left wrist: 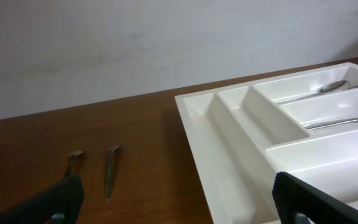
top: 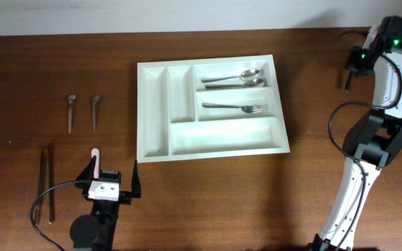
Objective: Pack container
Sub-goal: 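Lift the fork and carry it over the tray's second compartment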
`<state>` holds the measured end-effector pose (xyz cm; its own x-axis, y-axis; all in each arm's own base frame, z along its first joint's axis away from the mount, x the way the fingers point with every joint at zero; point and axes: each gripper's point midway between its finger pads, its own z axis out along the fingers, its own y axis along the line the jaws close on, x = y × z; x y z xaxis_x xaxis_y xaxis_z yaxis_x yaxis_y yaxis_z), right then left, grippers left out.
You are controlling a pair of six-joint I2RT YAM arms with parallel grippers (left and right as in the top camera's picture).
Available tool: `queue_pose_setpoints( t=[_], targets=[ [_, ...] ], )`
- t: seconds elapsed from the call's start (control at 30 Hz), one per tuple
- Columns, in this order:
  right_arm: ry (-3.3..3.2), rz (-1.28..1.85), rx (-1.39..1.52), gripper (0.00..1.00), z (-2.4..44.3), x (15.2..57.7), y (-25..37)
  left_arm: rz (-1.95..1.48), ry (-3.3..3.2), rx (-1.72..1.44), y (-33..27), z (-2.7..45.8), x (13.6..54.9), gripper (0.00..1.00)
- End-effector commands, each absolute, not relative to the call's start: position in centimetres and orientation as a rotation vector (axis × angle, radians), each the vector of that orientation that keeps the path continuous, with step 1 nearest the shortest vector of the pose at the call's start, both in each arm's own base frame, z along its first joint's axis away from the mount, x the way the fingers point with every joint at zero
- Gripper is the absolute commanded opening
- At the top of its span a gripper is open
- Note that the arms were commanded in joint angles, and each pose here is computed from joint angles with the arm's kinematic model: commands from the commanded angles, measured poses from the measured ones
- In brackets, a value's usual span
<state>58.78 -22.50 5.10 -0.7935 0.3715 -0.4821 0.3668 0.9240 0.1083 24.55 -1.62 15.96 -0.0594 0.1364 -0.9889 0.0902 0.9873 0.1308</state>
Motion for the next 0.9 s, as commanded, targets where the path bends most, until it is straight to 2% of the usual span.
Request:
queue_pose_setpoints(
  t=[0.0,0.17,0.4,0.6,0.73,0.87],
  targets=[
    [2.356,0.026,0.668,0.04,15.8,59.3,-22.8,0.049,1.634,0.183,-1.5,15.8,24.6,0.99],
    [2.268,0.086,0.814,0.04,22.1,57.0,-21.8,0.048,1.634,0.184,-1.5,15.8,24.6,0.99],
    [2.272,0.189,1.005,0.04,26.2,52.4,-17.4,0.048,1.634,0.184,-1.5,15.8,24.6,0.99],
    [2.318,0.317,1.106,0.04,26.3,51.3,-12.9,0.048,1.634,0.184,-1.5,15.8,24.6,0.99],
    [2.316,0.423,1.337,0.04,25.3,50.4,-9.4,0.048,1.634,0.184,-1.5,15.8,24.6,0.99],
    [2.316,0.658,1.431,0.04,25.7,51.1,-3.6,0.048,1.634,0.184,-1.5,15.8,24.6,0.99]
  ],
)
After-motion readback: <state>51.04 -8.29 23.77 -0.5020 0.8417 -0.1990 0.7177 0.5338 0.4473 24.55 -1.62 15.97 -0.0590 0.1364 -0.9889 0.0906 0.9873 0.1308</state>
